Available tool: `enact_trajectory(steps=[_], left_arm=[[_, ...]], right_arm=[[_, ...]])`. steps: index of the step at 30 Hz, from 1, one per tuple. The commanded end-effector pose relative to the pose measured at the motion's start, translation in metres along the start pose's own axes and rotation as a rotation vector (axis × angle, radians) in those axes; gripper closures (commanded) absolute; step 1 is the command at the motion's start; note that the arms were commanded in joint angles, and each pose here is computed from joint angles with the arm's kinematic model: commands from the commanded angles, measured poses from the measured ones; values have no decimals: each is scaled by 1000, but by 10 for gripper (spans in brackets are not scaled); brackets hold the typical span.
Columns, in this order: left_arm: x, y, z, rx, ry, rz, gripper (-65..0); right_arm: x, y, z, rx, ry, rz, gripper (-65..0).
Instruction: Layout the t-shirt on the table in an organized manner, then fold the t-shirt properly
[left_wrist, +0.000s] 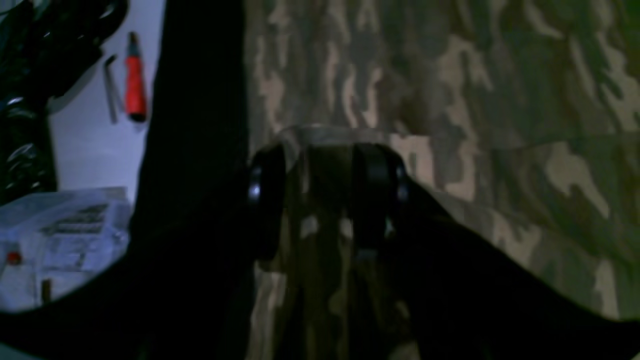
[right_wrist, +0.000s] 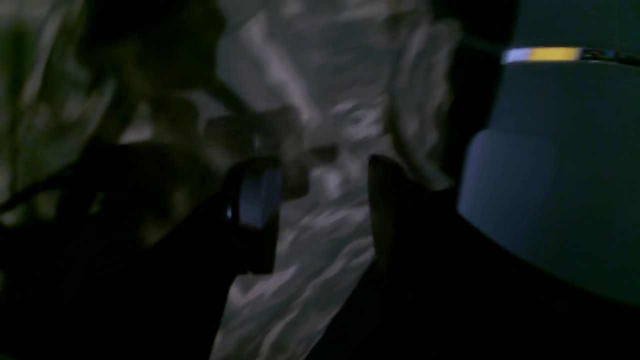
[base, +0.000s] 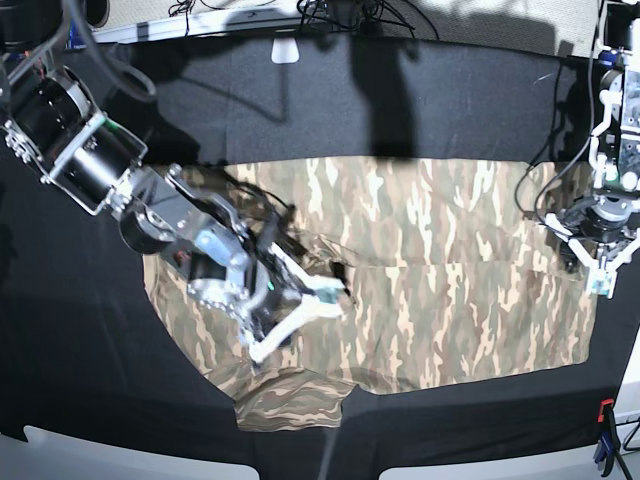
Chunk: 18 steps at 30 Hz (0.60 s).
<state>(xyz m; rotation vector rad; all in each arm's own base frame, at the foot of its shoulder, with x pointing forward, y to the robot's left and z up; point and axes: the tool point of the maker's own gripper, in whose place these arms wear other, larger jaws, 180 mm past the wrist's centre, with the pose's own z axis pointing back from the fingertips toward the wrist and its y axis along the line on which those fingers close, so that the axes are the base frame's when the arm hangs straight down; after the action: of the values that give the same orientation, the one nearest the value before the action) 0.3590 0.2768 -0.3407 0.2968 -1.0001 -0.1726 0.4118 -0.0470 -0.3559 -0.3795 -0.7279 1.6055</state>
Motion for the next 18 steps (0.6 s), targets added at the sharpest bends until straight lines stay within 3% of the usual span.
enact_trajectory(steps=[1, 6, 11, 13, 16, 18], left_arm=[[17, 11, 1, 27, -53, -14, -207], [16, 11, 1, 27, -50, -14, -207], [16, 11, 1, 27, -50, -15, -207], [16, 11, 1, 27, -51, -15, -207], [16, 11, 1, 27, -51, -15, -207], [16, 11, 1, 27, -52, -15, -207]], right_arm=[[9, -22, 5, -49, -34, -30, -269], [54, -22, 6, -23, -185, -253, -269], [77, -78, 16, -225, -246, -478, -269], [81, -99, 23, -258, -294, -604, -269], [82, -124, 36, -249, -406, -840, -269], [83, -132, 44, -213, -498, -931, -269]])
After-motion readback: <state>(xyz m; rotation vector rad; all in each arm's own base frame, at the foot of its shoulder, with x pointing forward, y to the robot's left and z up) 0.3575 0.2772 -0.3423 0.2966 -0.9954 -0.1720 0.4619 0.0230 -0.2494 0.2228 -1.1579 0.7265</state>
